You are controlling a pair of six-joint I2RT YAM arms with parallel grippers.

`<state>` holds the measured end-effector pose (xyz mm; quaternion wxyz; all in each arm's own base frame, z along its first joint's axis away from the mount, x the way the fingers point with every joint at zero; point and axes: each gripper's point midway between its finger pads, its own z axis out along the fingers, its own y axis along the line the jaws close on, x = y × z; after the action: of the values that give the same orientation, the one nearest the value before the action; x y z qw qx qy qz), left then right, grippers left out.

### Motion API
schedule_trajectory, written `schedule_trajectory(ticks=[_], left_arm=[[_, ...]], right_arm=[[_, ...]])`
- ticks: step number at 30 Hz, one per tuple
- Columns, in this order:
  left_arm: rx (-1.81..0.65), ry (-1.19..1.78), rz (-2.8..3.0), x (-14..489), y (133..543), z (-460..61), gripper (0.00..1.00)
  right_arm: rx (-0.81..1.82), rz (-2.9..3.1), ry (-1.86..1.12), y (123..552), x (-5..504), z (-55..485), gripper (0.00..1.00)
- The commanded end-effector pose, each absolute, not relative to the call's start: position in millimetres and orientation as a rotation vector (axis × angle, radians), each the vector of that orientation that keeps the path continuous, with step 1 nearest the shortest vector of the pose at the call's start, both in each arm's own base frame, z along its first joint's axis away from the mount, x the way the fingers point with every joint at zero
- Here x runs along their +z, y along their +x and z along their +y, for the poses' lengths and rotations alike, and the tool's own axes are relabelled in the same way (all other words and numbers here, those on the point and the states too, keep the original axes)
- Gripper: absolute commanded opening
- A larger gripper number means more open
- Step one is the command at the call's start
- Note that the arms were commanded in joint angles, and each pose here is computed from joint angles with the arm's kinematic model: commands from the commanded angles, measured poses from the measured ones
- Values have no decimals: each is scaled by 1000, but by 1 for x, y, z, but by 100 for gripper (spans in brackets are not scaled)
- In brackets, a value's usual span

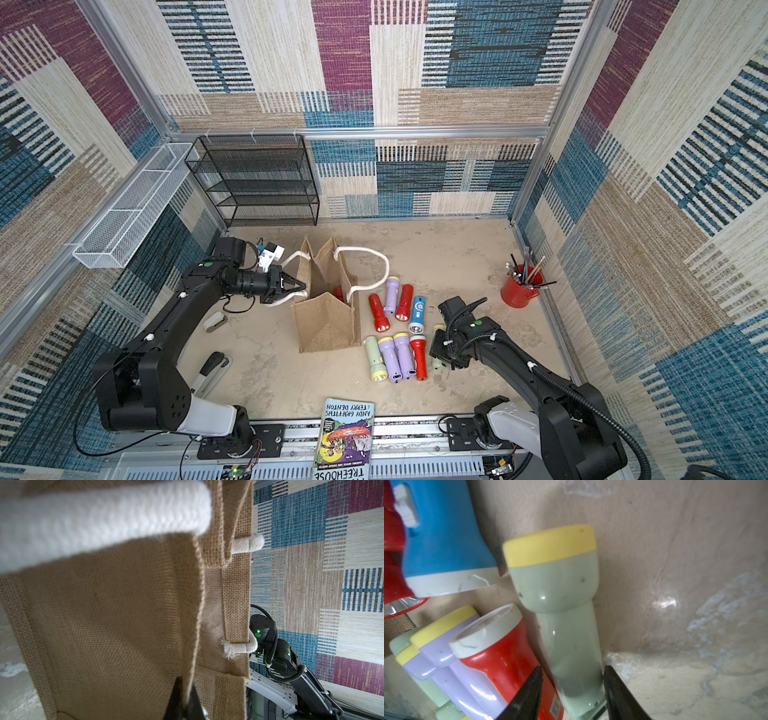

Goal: Put the flashlights into the tote bags
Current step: Pick up the flashlight from the center of the board.

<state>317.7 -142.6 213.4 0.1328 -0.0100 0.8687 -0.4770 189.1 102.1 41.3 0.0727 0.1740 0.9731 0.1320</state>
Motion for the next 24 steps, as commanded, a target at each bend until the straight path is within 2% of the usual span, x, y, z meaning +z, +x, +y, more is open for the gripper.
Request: schedule_trajectory(ticks=[1,16,24], left_arm=[[-1364,-29,2534,209,317,-141,0],[-1363,-30,2537,209,317,-140,0],[-1359,-31,2536,209,317,-140,0]], right_arm=[[345,2931,510,188,37,98,51],[210,3024,445,173,13,96,49],[217,3032,439,173,6,100,40]])
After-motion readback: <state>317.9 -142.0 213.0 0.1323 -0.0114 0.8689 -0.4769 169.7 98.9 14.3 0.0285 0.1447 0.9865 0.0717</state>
